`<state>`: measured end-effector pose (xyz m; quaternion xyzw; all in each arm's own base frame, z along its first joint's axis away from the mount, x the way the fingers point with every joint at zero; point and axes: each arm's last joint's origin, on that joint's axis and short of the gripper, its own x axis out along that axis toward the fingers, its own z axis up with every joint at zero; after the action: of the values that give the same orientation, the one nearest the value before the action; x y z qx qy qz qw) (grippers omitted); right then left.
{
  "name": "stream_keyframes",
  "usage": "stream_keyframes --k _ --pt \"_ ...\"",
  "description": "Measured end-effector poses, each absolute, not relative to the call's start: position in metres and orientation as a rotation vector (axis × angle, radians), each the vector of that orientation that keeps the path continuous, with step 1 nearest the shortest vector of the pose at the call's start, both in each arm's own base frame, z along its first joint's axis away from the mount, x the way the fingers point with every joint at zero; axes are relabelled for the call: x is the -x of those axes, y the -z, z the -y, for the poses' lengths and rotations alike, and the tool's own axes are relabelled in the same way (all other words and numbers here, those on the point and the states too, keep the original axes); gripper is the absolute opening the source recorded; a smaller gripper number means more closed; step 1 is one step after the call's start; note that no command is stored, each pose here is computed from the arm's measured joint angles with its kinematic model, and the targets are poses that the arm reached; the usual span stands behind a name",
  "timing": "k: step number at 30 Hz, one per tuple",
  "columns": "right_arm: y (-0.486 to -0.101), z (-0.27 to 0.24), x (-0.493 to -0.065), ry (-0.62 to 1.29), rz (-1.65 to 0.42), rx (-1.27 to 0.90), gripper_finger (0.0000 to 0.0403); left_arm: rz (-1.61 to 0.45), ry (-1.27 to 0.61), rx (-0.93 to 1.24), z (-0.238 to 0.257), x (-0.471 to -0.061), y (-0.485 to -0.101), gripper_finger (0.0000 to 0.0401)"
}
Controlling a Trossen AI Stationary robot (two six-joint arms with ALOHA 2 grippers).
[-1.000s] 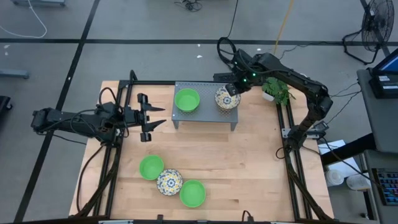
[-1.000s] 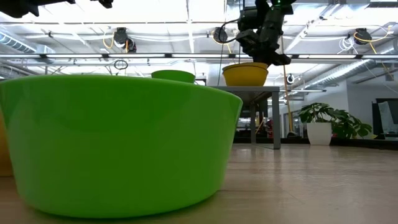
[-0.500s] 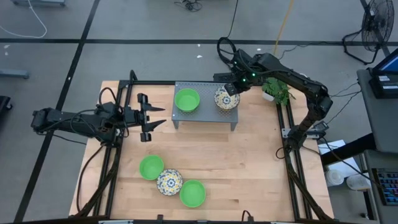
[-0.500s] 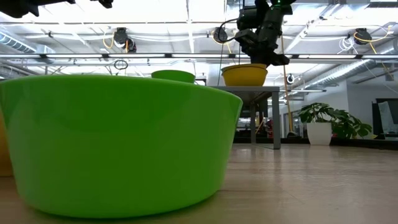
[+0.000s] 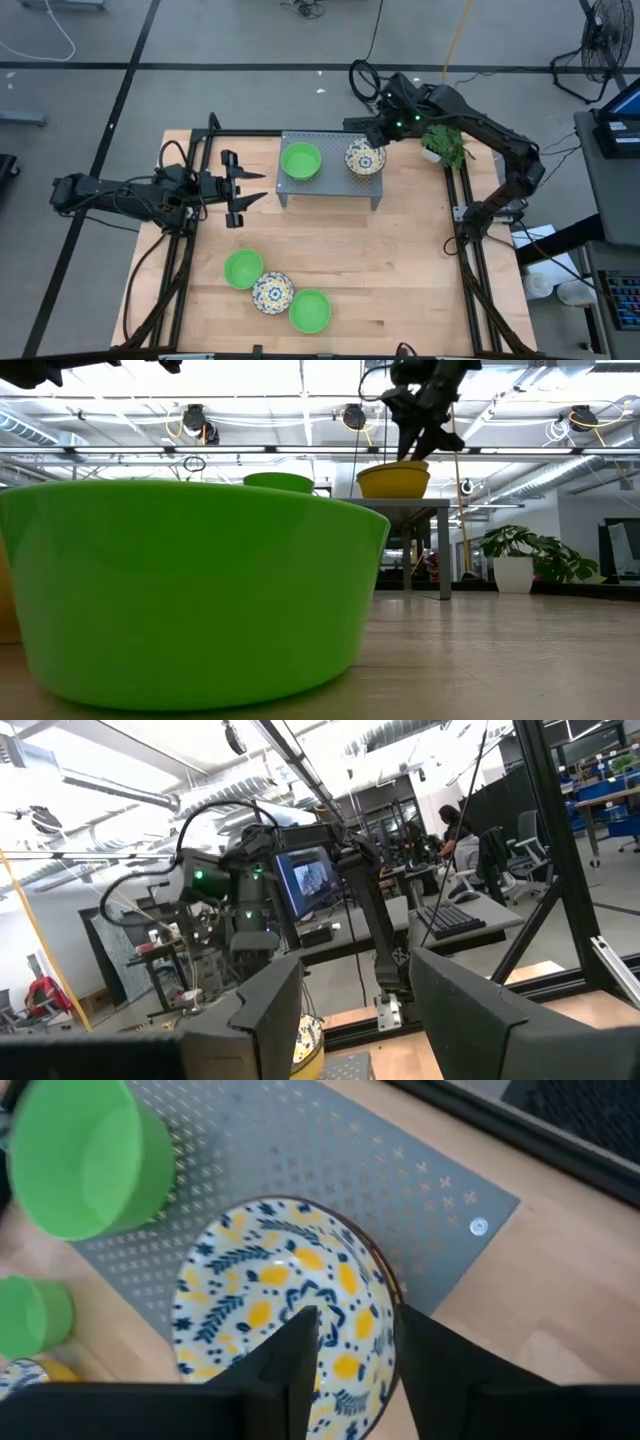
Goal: Pick & Place Mini bowls
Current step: Stack the white patterned bowl on top of the white patterned bowl on the shelf, then stack the green bowl on top of the green bowl on the shelf
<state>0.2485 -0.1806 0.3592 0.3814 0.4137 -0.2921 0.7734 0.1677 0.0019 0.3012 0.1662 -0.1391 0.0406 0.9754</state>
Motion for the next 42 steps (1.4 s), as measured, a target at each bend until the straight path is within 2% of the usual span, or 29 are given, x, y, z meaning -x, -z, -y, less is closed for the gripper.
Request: stream_keyframes --k 5,10,15,18,22,26,28,38,42 --pt "-0.372 0.169 -0.248 0.589 -0.836 -0.771 0.0132 0.28 -0.082 -0.335 -0.002 -0.168 -0.301 0.0191" --pt "-0.393 0.138 -0.256 0.453 -0.744 -0.658 0.0129 0.28 -0.082 -0.336 -0.002 -0.168 -0.301 0.0191" --pt "-0.415 0.086 -0.26 0.262 -0.669 -0.494 0.0128 0.278 -0.08 -0.329 -0.002 -0.168 -0.301 0.0191" --pt "-0.414 0.043 -0.263 0.135 -0.65 -0.372 0.0128 0.269 -0.078 -0.329 -0.002 -0.168 -0.3 0.0191" --pt "-0.387 -0.015 -0.27 0.005 -0.539 -0.29 0.0128 0.269 -0.079 -0.331 -0.002 -0.168 -0.3 0.0191" --pt "-0.343 -0.068 -0.284 -0.175 -0.338 -0.35 0.0128 0.274 -0.08 -0.33 -0.002 -0.168 -0.301 0.0191" --pt "-0.318 -0.09 -0.293 -0.245 -0.306 -0.362 0.0128 0.281 -0.08 -0.328 -0.002 -0.168 -0.301 0.0191" --pt "-0.211 -0.143 -0.328 -0.322 -0.596 -0.171 0.0128 0.29 -0.074 -0.304 -0.002 -0.167 -0.302 0.0191" --pt "-0.192 -0.142 -0.339 -0.255 -0.685 -0.24 0.0128 0.285 -0.074 -0.304 -0.002 -0.169 -0.301 0.0191"
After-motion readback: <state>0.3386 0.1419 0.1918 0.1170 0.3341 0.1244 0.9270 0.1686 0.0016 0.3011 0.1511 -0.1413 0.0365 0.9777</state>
